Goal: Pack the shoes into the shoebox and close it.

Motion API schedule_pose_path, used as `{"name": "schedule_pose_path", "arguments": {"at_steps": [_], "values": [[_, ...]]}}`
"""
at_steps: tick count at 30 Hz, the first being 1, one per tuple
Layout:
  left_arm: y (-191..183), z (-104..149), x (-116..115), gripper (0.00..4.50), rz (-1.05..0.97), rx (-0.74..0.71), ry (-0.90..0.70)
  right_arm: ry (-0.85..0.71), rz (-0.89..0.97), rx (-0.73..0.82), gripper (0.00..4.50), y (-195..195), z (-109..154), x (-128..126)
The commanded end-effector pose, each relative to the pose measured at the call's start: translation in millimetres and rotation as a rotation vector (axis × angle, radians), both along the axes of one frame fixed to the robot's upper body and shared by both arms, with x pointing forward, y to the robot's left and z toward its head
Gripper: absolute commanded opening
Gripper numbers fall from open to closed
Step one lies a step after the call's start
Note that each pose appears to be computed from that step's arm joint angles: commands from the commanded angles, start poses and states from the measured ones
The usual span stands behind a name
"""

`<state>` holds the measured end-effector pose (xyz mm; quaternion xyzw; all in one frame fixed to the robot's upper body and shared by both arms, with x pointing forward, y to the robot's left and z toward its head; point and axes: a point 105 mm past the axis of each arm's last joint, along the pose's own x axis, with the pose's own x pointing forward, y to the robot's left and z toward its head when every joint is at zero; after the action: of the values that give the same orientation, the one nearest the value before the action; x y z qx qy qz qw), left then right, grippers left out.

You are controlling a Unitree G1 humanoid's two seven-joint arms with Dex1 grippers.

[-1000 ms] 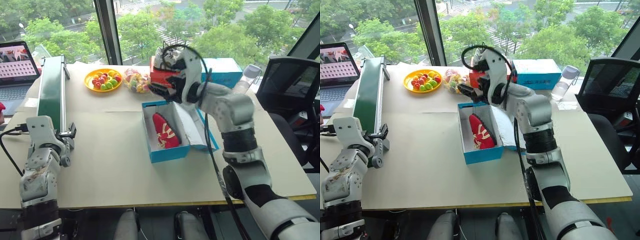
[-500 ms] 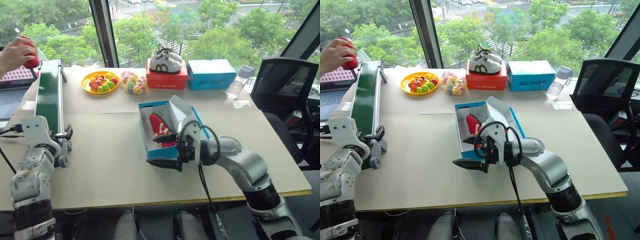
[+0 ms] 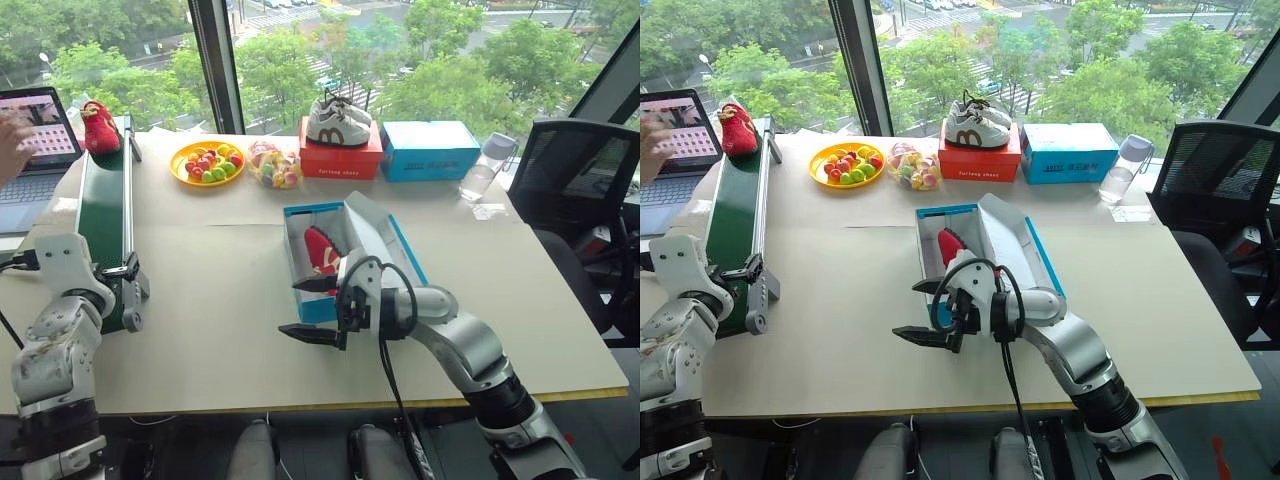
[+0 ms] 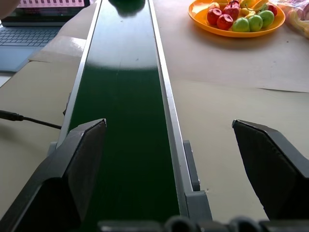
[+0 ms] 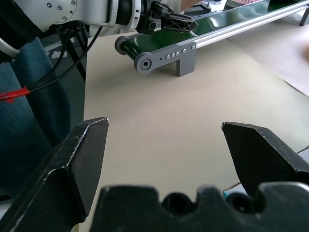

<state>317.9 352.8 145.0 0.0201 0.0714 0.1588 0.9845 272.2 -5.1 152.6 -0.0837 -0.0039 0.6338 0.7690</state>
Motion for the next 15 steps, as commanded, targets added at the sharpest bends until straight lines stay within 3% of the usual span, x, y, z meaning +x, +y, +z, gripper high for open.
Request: {"name": "schedule_pose_path", "arguments": {"at_steps": [1, 15], "values": [[5.3, 9.1, -2.1, 4.50, 0.019, 0.026, -0.017, -0.060, -0.018, 0.009, 4.48, 1.2, 8.0, 2.9], [10.1, 2.0, -1.4, 4.50, 0.036, 0.034, 0.022, -0.044, -0.085, 0.000, 4.48, -0.9, 1.2, 11.2]]}}
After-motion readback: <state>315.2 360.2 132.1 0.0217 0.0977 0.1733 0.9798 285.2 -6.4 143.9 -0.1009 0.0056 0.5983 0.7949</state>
